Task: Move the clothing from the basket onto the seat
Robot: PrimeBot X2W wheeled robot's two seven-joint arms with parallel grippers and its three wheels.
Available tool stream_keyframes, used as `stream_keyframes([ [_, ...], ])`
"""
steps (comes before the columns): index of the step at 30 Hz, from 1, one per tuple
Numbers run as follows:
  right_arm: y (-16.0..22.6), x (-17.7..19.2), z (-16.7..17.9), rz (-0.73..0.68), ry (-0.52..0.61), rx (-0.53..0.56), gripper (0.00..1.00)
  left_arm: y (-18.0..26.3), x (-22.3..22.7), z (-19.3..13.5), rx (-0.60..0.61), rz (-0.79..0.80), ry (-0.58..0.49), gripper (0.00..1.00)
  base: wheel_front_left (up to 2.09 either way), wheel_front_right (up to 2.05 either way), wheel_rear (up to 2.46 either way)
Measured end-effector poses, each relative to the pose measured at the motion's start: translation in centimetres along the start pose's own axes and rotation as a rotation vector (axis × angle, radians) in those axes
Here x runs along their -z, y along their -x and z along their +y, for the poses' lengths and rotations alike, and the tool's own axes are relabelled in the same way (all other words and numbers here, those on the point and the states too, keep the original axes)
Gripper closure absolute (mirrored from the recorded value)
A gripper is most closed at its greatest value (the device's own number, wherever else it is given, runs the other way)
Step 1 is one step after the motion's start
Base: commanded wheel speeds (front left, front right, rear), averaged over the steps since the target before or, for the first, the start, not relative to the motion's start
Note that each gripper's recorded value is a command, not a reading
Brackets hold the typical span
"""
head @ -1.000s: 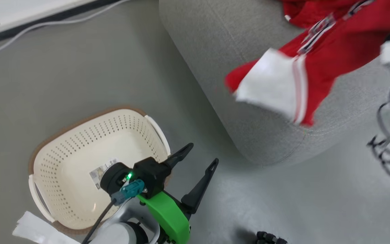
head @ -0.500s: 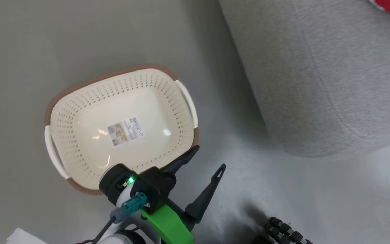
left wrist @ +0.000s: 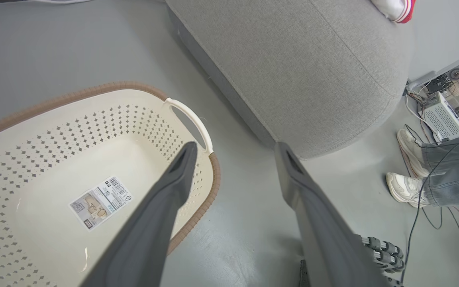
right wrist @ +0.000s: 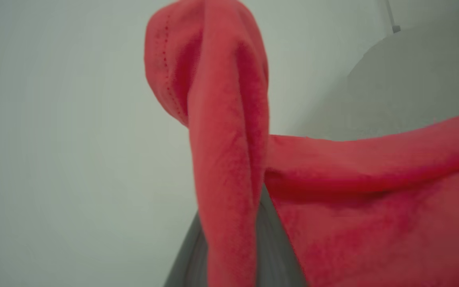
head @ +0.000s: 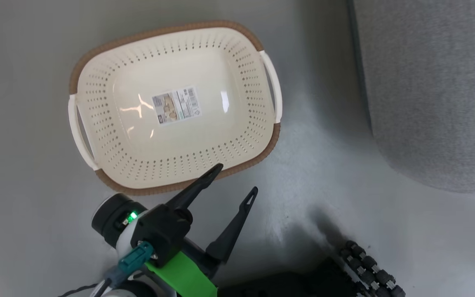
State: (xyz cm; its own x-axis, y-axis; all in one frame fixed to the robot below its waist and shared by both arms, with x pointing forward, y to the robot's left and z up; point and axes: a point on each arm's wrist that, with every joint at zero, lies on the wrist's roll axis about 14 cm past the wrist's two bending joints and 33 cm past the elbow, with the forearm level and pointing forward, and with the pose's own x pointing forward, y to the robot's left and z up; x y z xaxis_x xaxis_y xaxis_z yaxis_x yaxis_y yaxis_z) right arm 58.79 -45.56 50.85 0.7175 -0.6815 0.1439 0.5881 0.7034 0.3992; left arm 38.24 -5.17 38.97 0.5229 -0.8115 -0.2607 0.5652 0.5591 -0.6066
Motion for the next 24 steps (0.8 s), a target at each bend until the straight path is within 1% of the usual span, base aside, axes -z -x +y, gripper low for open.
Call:
stream_keyframes([
  [4,1.9,7.8,0.3,0.152,0.037,-0.005,1.0,-0.2,1.3,2.2,-0.039,0.025,0.026,0.0,0.0,0.0,0.0],
  [7,3.5,12.0,0.7,0.239,0.112,-0.04,1.0,-0.4,2.2,3.7,-0.062,0.043,0.038,0.0,0.0,0.0,0.0],
  [8,3.8,12.7,0.8,0.251,0.136,-0.054,0.85,-0.5,2.5,4.0,-0.063,0.046,0.04,0.0,0.0,0.0,0.0],
  [9,4.0,13.0,1.0,0.257,0.165,-0.079,0.8,-0.7,2.5,4.2,-0.062,0.042,0.041,0.0,0.0,0.0,0.0],
  [10,4.0,12.9,1.1,0.256,0.188,-0.1,0.54,-1.0,2.4,4.3,-0.058,0.034,0.038,0.0,0.0,0.0,0.0],
  [11,3.9,12.7,1.2,0.252,0.207,-0.115,0.05,-1.3,2.2,4.5,-0.053,0.024,0.033,0.0,0.0,0.0,0.0],
  [12,3.9,12.5,1.3,0.248,0.238,-0.138,0.0,-1.6,2.0,4.6,-0.05,0.012,0.028,0.0,0.0,0.0,0.0],
  [17,3.7,10.1,2.1,0.209,0.292,-0.203,0.0,-2.7,0.9,4.4,-0.016,-0.036,0.013,0.0,0.0,0.0,0.0],
  [22,4.0,5.8,2.1,0.152,0.335,-0.243,0.0,-3.4,-1.1,3.3,0.015,-0.101,0.0,0.0,0.0,0.0,0.0],
  [24,4.1,3.8,2.2,0.121,0.346,-0.262,0.0,-3.6,-2.2,2.8,0.021,-0.138,0.014,0.0,0.0,0.0,0.0],
])
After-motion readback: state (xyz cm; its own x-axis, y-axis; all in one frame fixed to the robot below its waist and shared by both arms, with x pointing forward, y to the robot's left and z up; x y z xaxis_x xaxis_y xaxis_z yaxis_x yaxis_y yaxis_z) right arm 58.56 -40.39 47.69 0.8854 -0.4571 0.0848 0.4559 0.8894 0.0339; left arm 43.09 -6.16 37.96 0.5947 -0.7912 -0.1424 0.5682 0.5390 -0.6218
